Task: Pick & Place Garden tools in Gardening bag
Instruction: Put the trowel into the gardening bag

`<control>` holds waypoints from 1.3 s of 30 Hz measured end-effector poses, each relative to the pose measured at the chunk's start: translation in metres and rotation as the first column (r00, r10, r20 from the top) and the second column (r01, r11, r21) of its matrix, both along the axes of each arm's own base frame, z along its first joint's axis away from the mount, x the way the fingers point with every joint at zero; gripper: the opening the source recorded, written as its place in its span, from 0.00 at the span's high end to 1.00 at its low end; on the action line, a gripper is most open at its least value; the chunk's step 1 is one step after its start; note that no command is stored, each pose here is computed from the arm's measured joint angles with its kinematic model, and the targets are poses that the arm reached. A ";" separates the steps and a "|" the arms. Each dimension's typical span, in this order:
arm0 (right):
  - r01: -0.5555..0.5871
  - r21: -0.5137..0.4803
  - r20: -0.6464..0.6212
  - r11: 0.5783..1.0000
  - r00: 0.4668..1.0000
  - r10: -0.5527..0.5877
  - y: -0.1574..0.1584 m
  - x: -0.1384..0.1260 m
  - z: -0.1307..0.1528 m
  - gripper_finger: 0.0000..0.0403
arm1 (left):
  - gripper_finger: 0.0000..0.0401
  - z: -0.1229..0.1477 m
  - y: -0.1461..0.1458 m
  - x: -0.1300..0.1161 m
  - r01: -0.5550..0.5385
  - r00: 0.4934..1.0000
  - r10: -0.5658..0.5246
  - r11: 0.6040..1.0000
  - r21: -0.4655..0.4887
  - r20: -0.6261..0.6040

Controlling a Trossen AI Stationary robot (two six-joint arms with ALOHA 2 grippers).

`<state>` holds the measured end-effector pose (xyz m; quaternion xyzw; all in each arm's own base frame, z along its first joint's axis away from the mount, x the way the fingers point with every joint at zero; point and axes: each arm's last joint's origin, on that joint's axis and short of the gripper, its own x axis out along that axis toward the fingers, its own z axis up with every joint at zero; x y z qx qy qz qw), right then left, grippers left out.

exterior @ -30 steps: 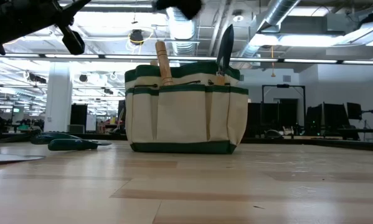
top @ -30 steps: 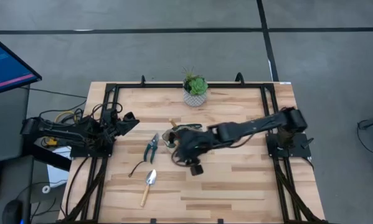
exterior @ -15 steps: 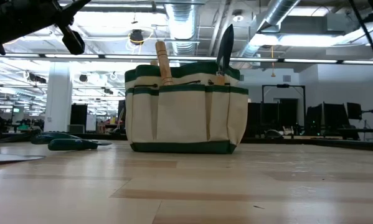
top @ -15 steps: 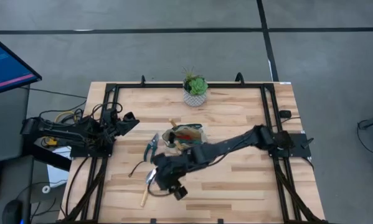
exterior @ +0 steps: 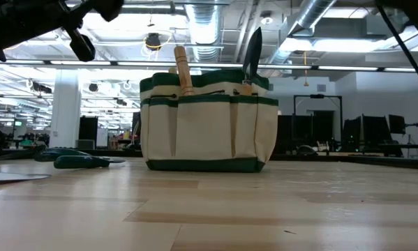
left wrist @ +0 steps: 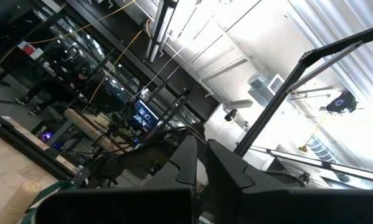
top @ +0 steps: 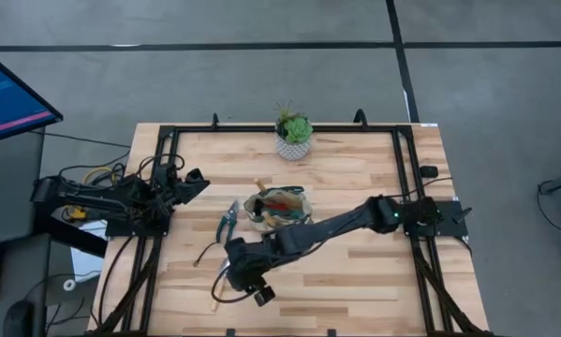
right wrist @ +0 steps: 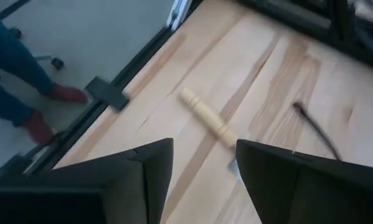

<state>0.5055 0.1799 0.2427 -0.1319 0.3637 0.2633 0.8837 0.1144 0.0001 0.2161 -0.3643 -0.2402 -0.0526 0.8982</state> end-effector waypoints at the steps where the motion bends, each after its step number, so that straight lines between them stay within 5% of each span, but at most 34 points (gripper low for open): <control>1: 0.003 0.001 -0.018 1.000 1.000 -0.003 0.000 -0.003 0.003 0.58 | 0.98 0.000 0.000 0.000 0.000 1.000 0.000 1.000 0.000 0.000; 10: 0.071 0.017 -0.171 0.997 0.983 -0.067 -0.004 -0.028 0.026 0.59 | 0.98 0.000 0.000 0.000 0.000 1.000 0.000 1.000 0.000 0.004; 16: 0.105 0.064 -0.141 0.992 0.985 -0.095 -0.006 -0.055 0.077 0.61 | 0.98 0.001 0.003 -0.001 -0.085 0.996 0.085 0.995 -0.047 0.014; 29: 0.174 0.099 0.017 0.980 0.984 -0.176 -0.037 -0.136 0.188 0.62 | 0.98 0.002 0.003 -0.002 -0.095 0.995 0.096 0.994 -0.055 0.028; 39: 0.278 0.025 0.027 0.960 0.960 -0.279 -0.060 -0.189 0.223 0.66 | 0.98 0.005 0.004 -0.003 -0.125 0.990 0.129 0.989 -0.078 0.055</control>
